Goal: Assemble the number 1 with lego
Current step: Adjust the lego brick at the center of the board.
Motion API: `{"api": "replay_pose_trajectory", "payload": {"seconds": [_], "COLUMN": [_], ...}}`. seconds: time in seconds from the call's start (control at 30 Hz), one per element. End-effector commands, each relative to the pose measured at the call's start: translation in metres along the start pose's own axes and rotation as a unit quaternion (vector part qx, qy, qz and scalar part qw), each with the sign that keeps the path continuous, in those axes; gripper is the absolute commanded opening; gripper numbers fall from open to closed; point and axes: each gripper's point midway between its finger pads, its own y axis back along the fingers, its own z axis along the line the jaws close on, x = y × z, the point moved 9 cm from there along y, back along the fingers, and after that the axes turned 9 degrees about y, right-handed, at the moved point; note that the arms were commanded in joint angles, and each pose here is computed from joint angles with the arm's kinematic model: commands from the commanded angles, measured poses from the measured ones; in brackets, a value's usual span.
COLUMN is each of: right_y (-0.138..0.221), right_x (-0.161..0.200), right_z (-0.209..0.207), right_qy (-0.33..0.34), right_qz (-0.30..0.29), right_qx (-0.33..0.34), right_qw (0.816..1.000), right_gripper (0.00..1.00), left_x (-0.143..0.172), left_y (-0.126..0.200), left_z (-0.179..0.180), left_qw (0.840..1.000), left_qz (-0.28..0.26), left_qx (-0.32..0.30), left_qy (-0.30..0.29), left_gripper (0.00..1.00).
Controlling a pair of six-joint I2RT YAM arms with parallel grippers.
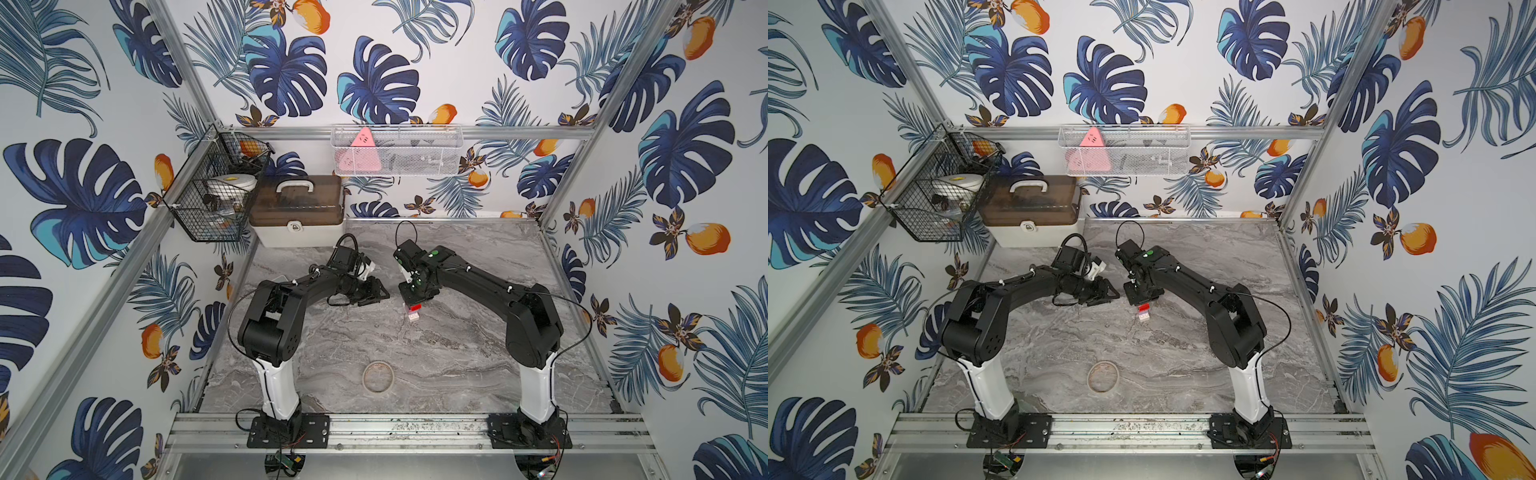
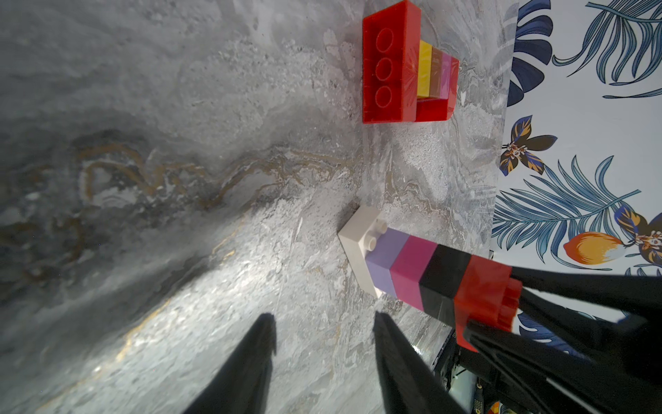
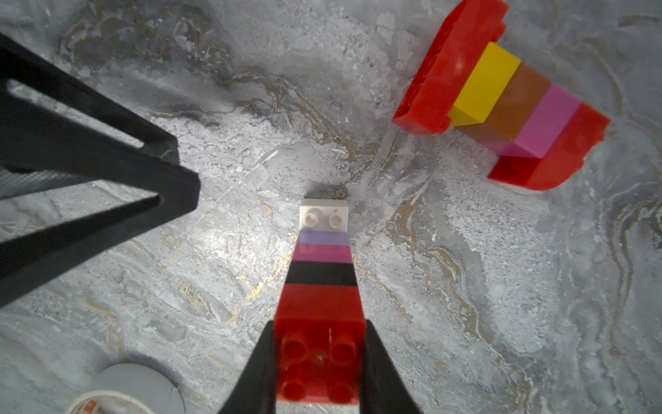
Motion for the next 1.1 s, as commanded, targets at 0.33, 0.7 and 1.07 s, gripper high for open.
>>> {"api": "replay_pose_trajectory", "payload": {"seconds": [0.33,0.7,1.07], "right_y": [0.017,-0.027,-0.063], "right_x": [0.034,0.067,0.087], "right_z": [-0.075,-0.119,-0.127], "right_qy": [-0.104,-0.229,-0.269], "right_qz": [-0.099,-0.118,-0.097], "right_qx": [-0.364,-0.429,-0.434], "right_qw": [0.92,0.866,0.854], "right_gripper": [0.2,0.23,0.31], "left_x": [-0.001,0.0,0.0], "left_y": [0.001,0.003,-0.001], "left_z": [0.0,-0.001,0.003], "left_qw": [1.0,1.0,1.0], "left_qz": [0.0,-0.003,0.001], "left_qx": [0.001,0.005,-0.004], "left_qy": [-0.004,-0.008,-0.005], "left_gripper": [0.5,0.5,0.5]}}
